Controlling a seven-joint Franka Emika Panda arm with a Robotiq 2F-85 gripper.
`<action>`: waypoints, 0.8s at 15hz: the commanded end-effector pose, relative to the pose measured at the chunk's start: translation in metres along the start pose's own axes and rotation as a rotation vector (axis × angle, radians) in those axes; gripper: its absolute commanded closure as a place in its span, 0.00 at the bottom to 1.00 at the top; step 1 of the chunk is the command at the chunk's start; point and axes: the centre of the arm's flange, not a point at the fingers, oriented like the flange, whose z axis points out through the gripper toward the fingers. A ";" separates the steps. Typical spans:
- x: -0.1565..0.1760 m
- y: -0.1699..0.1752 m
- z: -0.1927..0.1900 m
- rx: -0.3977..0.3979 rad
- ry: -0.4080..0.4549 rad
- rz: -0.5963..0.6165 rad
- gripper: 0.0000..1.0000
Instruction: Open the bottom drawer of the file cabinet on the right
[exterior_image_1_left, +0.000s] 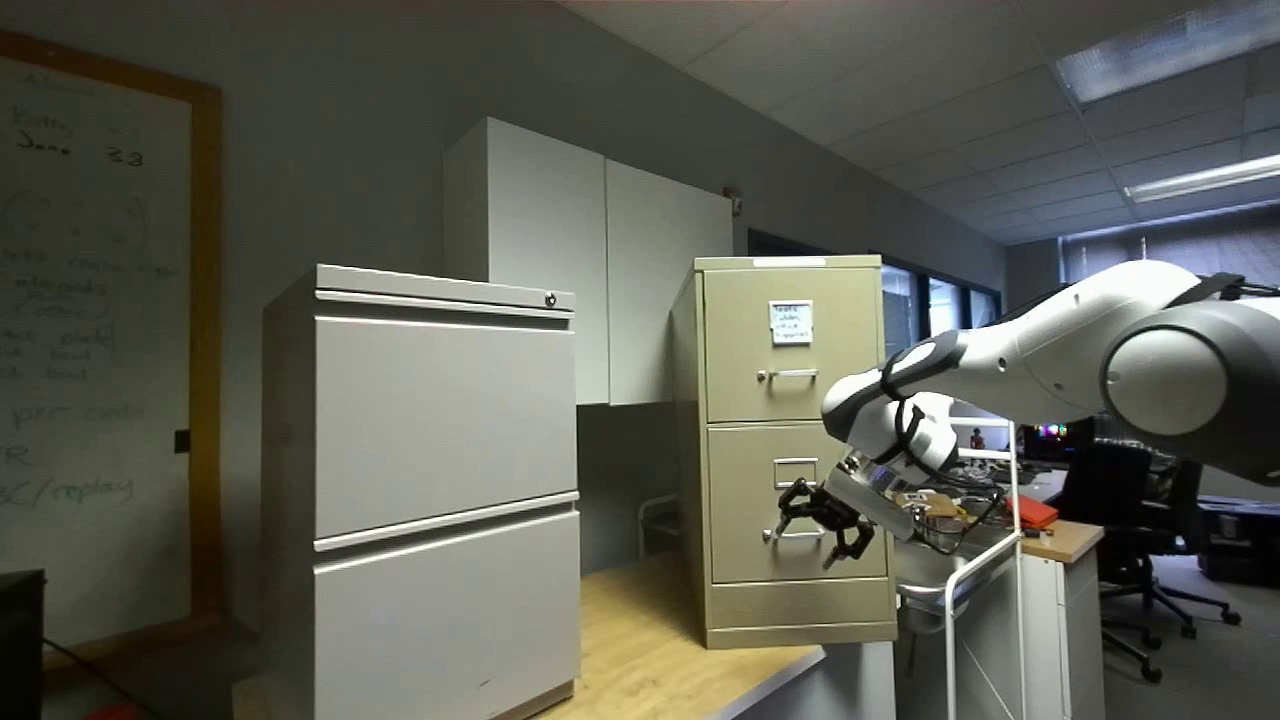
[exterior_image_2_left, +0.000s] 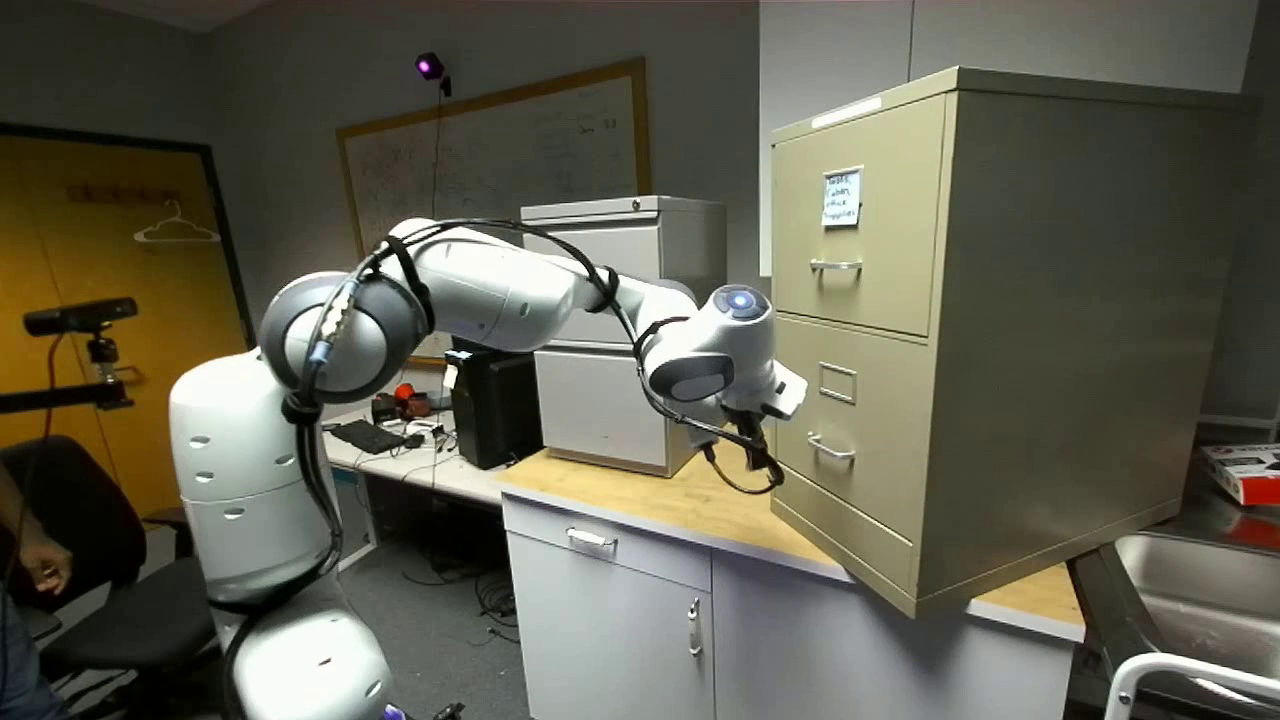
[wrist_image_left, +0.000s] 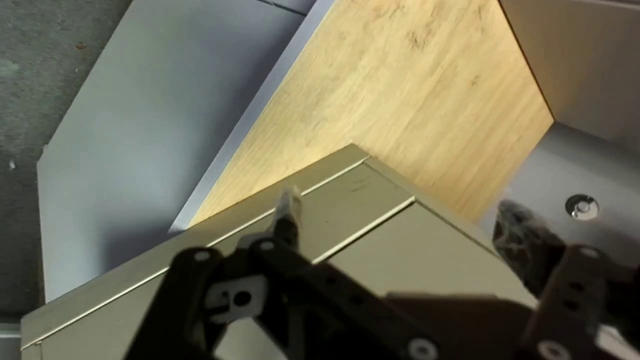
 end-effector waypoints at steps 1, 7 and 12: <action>0.048 0.014 0.011 0.051 0.038 0.129 0.00; 0.083 0.048 0.021 0.119 0.127 0.340 0.00; 0.106 0.055 0.032 0.092 0.184 0.438 0.00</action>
